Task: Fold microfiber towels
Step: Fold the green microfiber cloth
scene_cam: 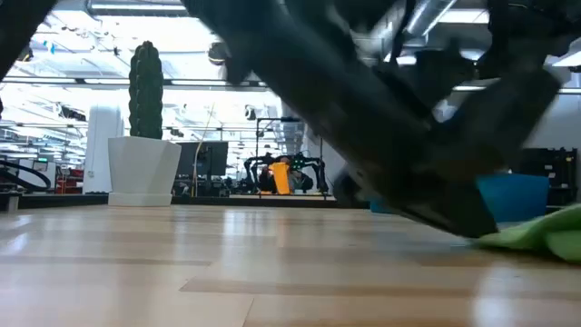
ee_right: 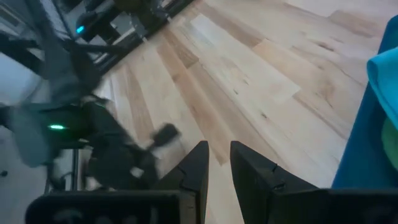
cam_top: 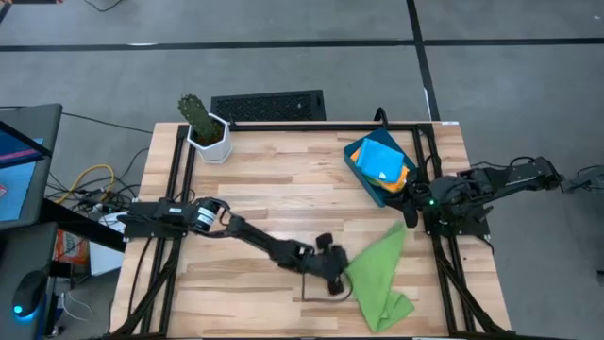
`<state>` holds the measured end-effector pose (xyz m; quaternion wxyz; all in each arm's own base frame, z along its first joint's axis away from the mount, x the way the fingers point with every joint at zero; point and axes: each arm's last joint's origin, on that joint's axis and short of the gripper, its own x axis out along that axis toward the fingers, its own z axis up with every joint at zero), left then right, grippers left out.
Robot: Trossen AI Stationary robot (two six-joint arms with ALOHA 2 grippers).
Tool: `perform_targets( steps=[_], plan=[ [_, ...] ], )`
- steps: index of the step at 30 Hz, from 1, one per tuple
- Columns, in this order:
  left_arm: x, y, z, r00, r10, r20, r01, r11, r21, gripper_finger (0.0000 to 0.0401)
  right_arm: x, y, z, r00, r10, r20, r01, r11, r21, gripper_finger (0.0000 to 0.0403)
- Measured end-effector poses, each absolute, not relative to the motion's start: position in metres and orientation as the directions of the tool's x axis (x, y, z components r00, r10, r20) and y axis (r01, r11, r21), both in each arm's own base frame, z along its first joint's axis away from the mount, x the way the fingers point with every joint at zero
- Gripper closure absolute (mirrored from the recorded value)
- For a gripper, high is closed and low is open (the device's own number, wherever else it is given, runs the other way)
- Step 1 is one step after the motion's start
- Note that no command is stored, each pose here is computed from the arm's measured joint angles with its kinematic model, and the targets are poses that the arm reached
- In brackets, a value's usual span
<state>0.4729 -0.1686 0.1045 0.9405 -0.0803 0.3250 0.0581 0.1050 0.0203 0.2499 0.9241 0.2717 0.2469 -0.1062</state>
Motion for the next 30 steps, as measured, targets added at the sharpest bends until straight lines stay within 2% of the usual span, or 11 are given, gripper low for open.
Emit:
perform_targets(
  steps=[6, 10, 15, 19, 26, 30],
  plan=[
    [0.446, -0.195, 0.184, 0.749, 0.133, -0.65, -0.145, 0.989, 0.036, 0.04, 0.109, 0.026, 0.235, 0.801, -0.051, -0.597, 0.336, 0.864, 0.376, 0.0312],
    [0.425, -0.212, 0.215, 0.743, 0.162, -0.65, -0.126, 0.987, 0.103, 0.0401, 0.127, 0.039, 0.219, 0.797, -0.014, -0.604, 0.24, 0.925, 0.295, 0.0312],
    [0.403, -0.232, 0.247, 0.781, 0.112, -0.615, -0.081, 0.994, 0.077, 0.0401, 0.154, 0.056, 0.207, 0.794, 0.026, -0.607, 0.093, 0.982, 0.163, 0.0303],
    [0.393, -0.243, 0.246, 0.774, 0.105, -0.625, -0.069, 0.994, 0.081, 0.0401, 0.172, 0.063, 0.198, 0.791, 0.048, -0.61, 0.002, 0.997, 0.081, 0.0266],
    [0.387, -0.253, 0.246, 0.778, 0.082, -0.623, -0.08, 0.996, 0.032, 0.0401, 0.209, 0.055, 0.179, 0.813, 0.003, -0.582, -0.018, 1.0, -0.02, 0.0174],
    [0.383, -0.259, 0.246, 0.775, 0.061, -0.629, -0.077, 0.997, 0.001, 0.0401, 0.233, 0.047, 0.168, 0.844, 0.067, -0.532, -0.085, 0.996, -0.01, 0.016]
  ],
)
